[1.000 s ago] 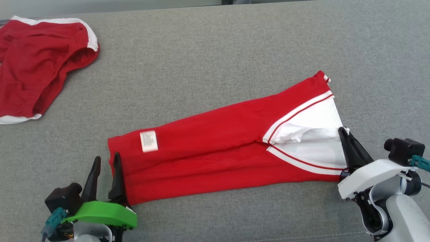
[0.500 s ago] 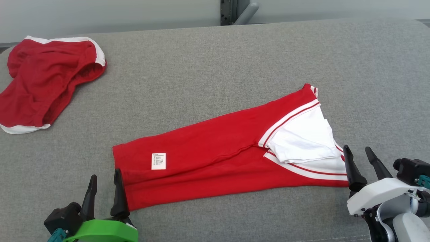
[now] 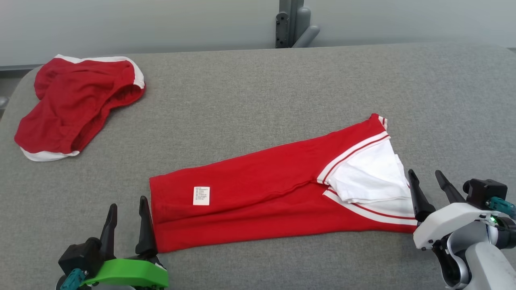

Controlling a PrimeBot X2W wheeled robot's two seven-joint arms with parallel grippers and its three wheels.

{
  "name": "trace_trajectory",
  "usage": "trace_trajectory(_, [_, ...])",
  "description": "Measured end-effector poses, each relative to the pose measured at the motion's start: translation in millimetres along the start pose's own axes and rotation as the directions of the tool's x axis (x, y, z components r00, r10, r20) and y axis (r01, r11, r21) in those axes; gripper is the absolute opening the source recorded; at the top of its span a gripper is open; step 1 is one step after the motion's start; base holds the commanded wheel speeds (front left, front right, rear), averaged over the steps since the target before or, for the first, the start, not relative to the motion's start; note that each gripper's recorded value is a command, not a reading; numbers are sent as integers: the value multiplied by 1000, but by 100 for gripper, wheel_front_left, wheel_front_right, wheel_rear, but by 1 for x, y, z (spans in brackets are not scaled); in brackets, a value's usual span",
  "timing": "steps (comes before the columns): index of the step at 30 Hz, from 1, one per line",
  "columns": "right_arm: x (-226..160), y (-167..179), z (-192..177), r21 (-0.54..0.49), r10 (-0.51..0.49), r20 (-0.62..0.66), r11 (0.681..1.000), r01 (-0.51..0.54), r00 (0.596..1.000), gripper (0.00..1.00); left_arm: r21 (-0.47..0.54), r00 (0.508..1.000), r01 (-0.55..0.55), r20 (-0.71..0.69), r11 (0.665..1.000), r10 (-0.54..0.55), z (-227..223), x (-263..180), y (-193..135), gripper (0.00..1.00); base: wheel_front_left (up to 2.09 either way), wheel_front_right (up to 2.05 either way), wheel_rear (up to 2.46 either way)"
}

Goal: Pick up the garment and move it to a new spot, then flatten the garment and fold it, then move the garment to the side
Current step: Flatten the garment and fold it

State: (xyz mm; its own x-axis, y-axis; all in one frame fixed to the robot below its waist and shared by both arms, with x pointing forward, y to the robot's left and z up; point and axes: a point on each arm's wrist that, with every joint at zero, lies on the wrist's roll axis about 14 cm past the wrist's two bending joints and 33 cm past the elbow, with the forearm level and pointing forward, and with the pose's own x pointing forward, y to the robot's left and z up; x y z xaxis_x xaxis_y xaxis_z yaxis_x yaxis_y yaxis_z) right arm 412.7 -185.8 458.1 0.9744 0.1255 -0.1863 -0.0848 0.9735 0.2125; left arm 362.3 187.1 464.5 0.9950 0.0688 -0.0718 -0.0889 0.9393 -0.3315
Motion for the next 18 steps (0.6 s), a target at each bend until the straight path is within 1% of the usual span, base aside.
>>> trace_trajectory(4, [13,-1,-6,-40,4,-40,999,-6,999,100,1,1000,-23,10,1000,23,3,-6,7,100,0,0,0])
trace_trajectory(10, [31,-5,-25,-74,-3,-153,997,-9,988,100,3,998,-64,24,998,64,7,-17,21,100,0,0,0])
trace_trajectory(14, [40,2,-40,-70,11,-232,997,-28,973,100,2,995,-93,30,996,93,8,-25,29,100,0,0,0])
trace_trajectory(18, [49,6,-45,-45,19,-268,998,-32,963,100,0,993,-116,34,993,116,10,-31,36,100,0,0,0])
